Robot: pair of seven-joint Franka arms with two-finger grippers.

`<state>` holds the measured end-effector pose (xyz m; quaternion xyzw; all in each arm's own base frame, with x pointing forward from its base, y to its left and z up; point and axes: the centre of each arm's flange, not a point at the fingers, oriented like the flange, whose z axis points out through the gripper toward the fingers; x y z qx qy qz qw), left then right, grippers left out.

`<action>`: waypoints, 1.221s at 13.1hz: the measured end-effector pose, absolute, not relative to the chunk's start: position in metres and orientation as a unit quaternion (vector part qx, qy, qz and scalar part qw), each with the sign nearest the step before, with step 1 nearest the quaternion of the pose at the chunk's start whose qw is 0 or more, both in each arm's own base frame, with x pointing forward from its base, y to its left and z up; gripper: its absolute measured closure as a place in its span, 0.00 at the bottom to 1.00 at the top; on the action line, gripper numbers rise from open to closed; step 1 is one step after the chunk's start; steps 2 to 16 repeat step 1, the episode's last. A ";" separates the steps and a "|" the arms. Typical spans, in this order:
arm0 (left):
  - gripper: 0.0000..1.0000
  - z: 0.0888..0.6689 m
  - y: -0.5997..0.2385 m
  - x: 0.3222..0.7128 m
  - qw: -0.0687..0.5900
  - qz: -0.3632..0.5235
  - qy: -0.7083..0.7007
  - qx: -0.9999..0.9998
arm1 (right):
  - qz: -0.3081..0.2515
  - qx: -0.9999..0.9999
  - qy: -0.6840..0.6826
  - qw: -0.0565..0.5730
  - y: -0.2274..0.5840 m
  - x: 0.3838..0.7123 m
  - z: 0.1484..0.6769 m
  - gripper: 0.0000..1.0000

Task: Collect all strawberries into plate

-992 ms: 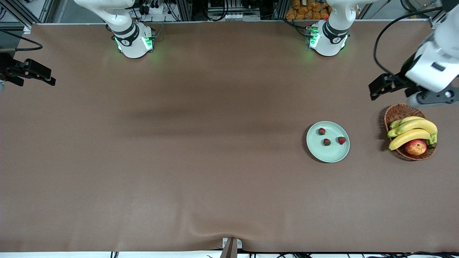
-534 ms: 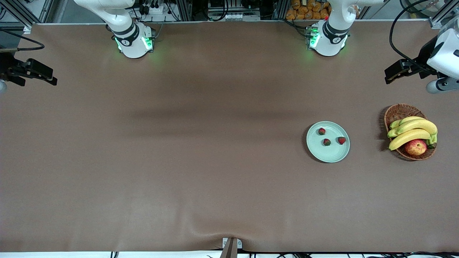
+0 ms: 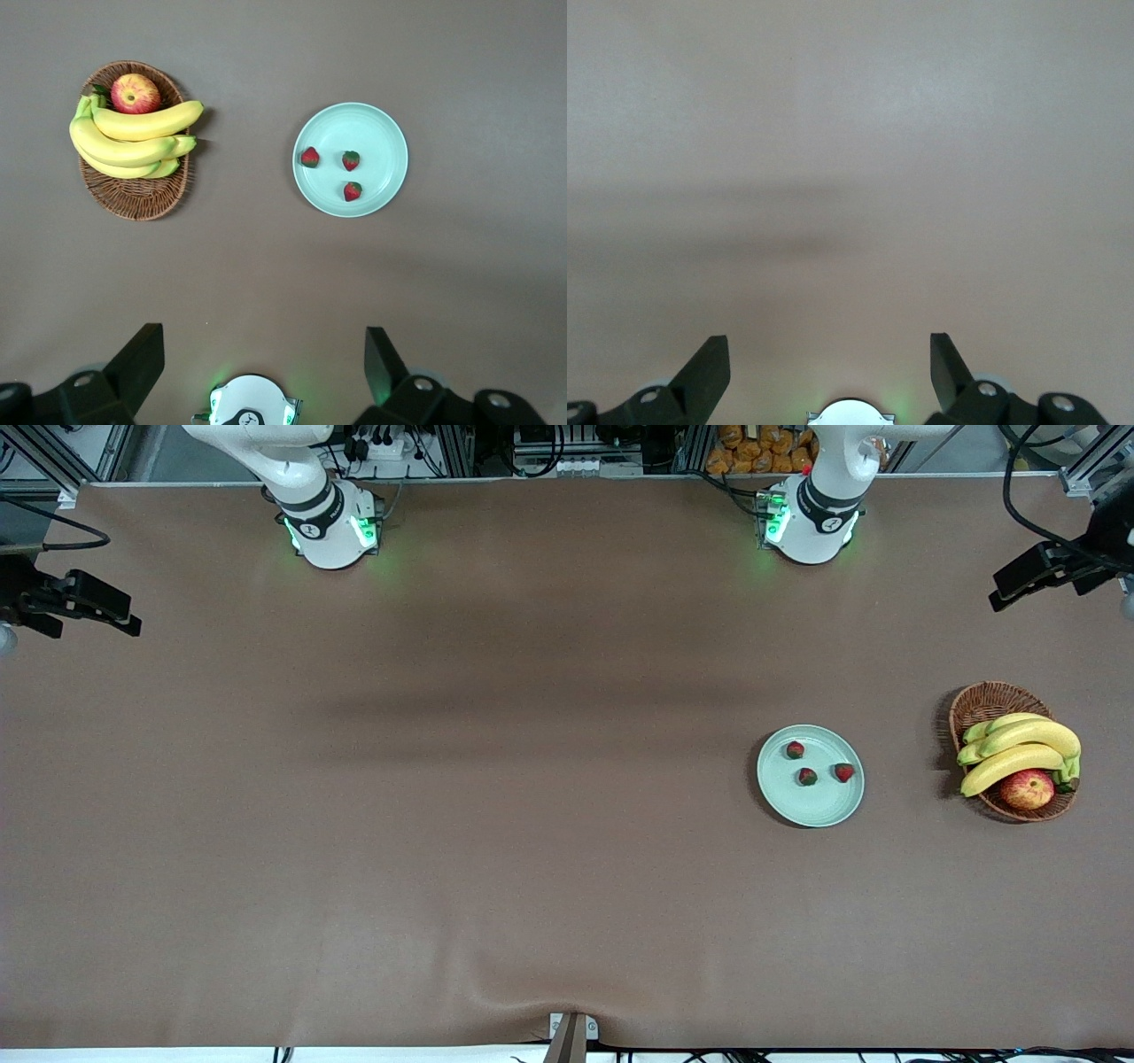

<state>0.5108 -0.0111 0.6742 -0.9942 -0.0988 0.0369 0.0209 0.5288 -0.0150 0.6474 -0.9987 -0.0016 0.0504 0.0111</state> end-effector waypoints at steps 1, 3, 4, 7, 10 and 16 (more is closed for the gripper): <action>0.00 0.674 -0.007 0.511 0.020 0.037 -0.100 -0.994 | 0.049 -0.999 -0.001 0.011 -0.015 0.529 0.648 0.00; 0.00 0.674 -0.007 0.511 0.020 0.037 -0.100 -0.994 | 0.049 -0.999 -0.001 0.011 -0.015 0.529 0.648 0.00; 0.00 0.674 -0.007 0.511 0.020 0.037 -0.100 -0.994 | 0.049 -0.999 -0.001 0.011 -0.015 0.529 0.648 0.00; 0.00 0.674 -0.007 0.511 0.020 0.037 -0.100 -0.994 | 0.049 -0.999 -0.001 0.011 -0.015 0.529 0.648 0.00; 0.00 0.674 -0.007 0.511 0.020 0.037 -0.100 -0.994 | 0.049 -0.999 -0.001 0.011 -0.015 0.529 0.648 0.00; 0.00 0.674 -0.007 0.511 0.020 0.037 -0.100 -0.994 | 0.049 -0.999 -0.001 0.011 -0.015 0.529 0.648 0.00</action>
